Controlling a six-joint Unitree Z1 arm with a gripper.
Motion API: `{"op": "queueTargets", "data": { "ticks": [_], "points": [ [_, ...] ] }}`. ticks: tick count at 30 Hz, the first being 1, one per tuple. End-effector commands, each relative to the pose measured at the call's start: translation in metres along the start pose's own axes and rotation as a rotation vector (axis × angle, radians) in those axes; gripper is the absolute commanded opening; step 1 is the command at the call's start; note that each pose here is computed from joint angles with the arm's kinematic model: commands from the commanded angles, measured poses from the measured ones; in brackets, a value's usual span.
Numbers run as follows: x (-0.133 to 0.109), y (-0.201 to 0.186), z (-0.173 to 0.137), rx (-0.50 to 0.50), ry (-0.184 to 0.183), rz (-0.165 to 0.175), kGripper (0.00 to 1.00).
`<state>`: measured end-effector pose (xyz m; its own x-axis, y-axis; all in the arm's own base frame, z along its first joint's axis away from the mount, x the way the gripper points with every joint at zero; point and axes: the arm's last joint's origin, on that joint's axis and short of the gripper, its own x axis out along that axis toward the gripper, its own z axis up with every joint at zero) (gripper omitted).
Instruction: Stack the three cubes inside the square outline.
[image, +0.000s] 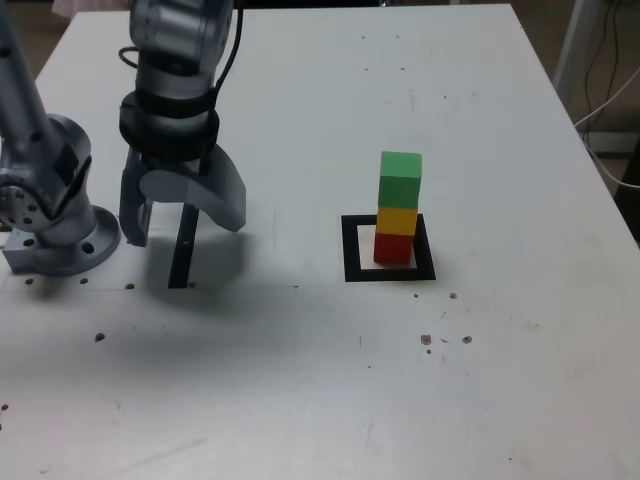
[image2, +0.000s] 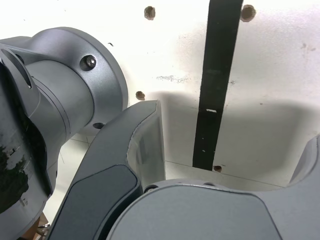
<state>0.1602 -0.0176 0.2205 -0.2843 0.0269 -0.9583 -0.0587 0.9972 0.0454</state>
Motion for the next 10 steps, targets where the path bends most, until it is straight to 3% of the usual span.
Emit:
{"op": "queueTargets", "data": {
  "ticks": [1,10],
  "points": [
    [0.0008,-0.0001,0.0012,-0.003,0.0,-0.002,0.99],
    [0.0012,-0.0002,0.0012,-0.003,-0.007,-0.005,0.99]
  ]
}}
